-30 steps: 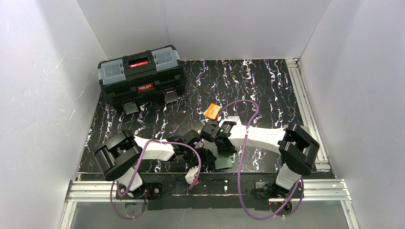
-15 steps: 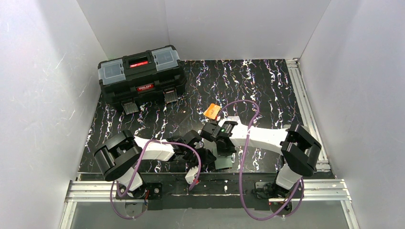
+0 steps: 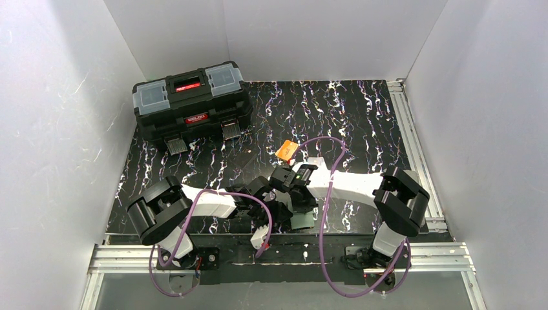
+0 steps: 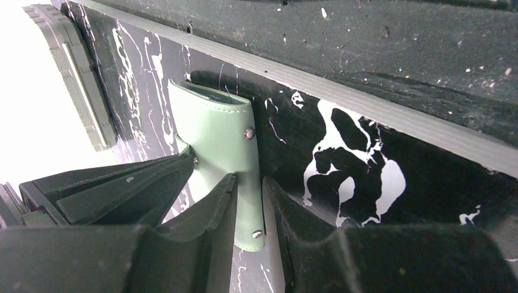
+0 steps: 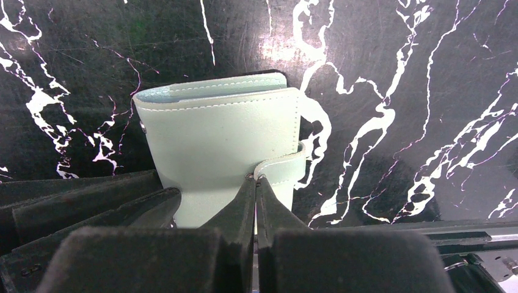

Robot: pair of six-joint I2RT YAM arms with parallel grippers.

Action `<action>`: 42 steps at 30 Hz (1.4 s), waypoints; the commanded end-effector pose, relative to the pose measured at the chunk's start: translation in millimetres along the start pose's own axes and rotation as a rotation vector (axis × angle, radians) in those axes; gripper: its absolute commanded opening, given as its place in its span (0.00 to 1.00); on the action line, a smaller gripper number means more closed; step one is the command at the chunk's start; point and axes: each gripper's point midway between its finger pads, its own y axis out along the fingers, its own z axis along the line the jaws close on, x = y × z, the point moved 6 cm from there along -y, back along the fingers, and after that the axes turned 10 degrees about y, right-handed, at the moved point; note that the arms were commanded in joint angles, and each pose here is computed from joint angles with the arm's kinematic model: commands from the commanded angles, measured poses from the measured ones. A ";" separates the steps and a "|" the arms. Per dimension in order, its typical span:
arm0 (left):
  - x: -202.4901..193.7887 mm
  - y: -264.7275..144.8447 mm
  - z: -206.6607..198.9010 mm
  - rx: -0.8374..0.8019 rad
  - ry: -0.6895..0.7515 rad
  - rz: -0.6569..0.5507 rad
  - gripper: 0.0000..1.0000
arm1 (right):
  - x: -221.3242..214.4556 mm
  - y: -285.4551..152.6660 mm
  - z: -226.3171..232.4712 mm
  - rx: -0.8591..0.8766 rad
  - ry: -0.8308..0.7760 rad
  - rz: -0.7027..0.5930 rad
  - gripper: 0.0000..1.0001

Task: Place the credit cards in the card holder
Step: Close the card holder at the center of the board.

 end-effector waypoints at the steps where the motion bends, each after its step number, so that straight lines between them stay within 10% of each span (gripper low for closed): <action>1: 41.7 7.9 -59.3 -0.236 -0.084 -0.152 0.22 | -1.5 -0.3 -7.4 -0.053 -0.017 -0.010 0.01; 21: 42.1 8.5 -58.2 -0.236 -0.083 -0.153 0.22 | 3.0 -3.5 -5.9 -0.062 -0.029 -0.022 0.01; 28: 40.8 8.4 -52.4 -0.217 -0.067 -0.151 0.22 | 2.7 -1.8 0.9 -0.040 -0.036 -0.004 0.27; 42: 46.9 8.0 -58.1 -0.234 -0.072 -0.160 0.22 | 10.1 -24.1 -2.1 -0.003 0.008 -0.051 0.28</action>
